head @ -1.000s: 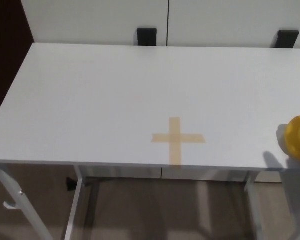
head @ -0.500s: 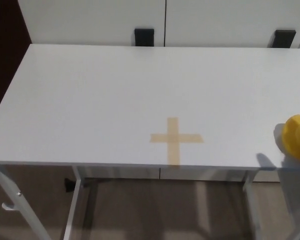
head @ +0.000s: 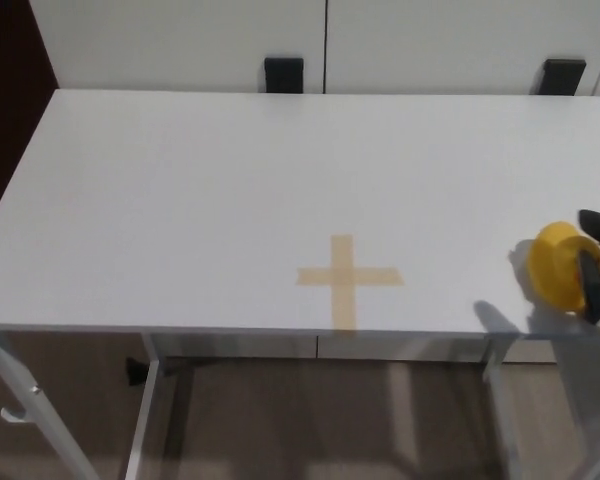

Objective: The robot uses its right hand to push the yellow duck toy to the center of the white desk.

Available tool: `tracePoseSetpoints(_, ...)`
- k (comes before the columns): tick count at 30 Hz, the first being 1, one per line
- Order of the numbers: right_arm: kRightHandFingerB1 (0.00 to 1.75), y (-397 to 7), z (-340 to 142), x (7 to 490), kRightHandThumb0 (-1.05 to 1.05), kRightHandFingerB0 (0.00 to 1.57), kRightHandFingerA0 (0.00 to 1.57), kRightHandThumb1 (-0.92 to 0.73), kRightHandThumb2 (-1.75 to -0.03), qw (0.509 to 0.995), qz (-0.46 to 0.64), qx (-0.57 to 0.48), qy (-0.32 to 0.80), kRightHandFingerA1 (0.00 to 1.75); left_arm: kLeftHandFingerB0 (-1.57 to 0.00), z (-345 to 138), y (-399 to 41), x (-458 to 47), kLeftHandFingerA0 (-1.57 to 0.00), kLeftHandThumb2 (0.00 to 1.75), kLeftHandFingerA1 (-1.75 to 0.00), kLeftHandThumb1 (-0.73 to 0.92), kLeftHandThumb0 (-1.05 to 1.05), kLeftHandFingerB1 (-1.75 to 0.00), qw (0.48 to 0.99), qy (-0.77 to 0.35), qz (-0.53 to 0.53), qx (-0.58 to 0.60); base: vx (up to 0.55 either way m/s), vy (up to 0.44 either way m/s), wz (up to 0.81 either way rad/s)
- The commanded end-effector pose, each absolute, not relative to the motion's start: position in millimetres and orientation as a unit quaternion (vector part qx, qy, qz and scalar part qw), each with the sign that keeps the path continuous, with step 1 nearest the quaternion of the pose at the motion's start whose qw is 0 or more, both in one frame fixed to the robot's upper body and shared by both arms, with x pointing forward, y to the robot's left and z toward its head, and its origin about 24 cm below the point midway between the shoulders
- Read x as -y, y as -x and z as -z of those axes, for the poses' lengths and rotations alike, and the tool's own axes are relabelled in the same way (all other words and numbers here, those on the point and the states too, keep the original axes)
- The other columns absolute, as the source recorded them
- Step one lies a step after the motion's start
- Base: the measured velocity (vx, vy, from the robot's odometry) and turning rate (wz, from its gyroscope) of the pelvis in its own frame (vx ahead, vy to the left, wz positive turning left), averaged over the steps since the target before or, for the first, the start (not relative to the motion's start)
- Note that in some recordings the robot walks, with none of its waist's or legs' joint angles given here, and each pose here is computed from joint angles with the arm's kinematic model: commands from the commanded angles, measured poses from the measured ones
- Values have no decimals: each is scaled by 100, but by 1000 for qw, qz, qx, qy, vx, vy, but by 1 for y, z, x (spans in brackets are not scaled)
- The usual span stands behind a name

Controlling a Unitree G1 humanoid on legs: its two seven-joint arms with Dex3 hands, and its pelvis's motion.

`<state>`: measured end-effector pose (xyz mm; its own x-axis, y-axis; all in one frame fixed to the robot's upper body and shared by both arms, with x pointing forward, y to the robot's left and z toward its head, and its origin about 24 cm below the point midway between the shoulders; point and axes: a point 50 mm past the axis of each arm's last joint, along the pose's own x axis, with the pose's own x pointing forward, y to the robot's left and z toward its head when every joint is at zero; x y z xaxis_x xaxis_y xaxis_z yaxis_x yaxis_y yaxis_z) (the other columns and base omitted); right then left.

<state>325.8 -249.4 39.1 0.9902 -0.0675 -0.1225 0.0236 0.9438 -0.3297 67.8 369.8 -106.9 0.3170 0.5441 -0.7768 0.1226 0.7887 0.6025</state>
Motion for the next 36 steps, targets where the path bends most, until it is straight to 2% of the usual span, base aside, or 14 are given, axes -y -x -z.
tracePoseSetpoints(1,35,-329,-32,227,-84,22,24,-92,-76,978,-8,-83,192,42,-87,104,-69,-372,-87,88,-84,59,-13,-85,765,-306,-135,-551,0,0,0)
tracePoseSetpoints(7,35,-331,-29,212,-83,26,26,-92,-73,975,-24,-85,203,45,-86,105,-70,-371,-86,84,-83,59,-11,-83,763,-309,-132,-552,0,0,0)
tracePoseSetpoints(14,35,-333,-24,184,-87,22,23,-92,-77,977,-44,-83,190,46,-87,106,-70,-369,-87,77,-85,61,-16,-85,765,-309,-128,-550,0,0,0)
tracePoseSetpoints(22,36,-332,-20,164,-87,20,22,-92,-79,979,-57,-85,179,48,-88,108,-72,-366,-87,82,-85,57,-13,-85,766,-303,-128,-552,0,0,0)
tracePoseSetpoints(23,36,-332,-18,160,-87,19,21,-92,-79,979,-61,-86,174,49,-90,108,-72,-365,-86,87,-85,56,-12,-87,768,-303,-125,-550,0,0,0)
tracePoseSetpoints(26,36,-331,-16,154,-88,18,20,-92,-78,980,-65,-87,169,49,-91,109,-72,-364,-87,86,-86,56,-11,-87,768,-299,-128,-552,0,0,0)
tracePoseSetpoints(27,37,-331,-15,151,-88,18,20,-92,-79,979,-67,-88,170,51,-86,109,-71,-364,-86,82,-82,60,-13,-84,767,-297,-130,-554,0,0,0)
tracePoseSetpoints(32,37,-329,-15,144,-86,16,18,-92,-79,980,-76,-87,162,50,-86,109,-70,-365,-86,85,-85,59,-14,-84,764,-303,-124,-556,0,0,0)
tracePoseSetpoints(33,36,-330,-15,142,-89,16,17,-92,-79,980,-77,-90,160,49,-86,109,-70,-365,-87,79,-84,60,-14,-85,764,-304,-124,-555,0,0,0)
tracePoseSetpoints(36,37,-333,-18,135,-86,19,17,-92,-79,980,-82,-89,159,50,-89,109,-71,-364,-86,79,-84,58,-16,-87,767,-301,-126,-553,0,0,0)
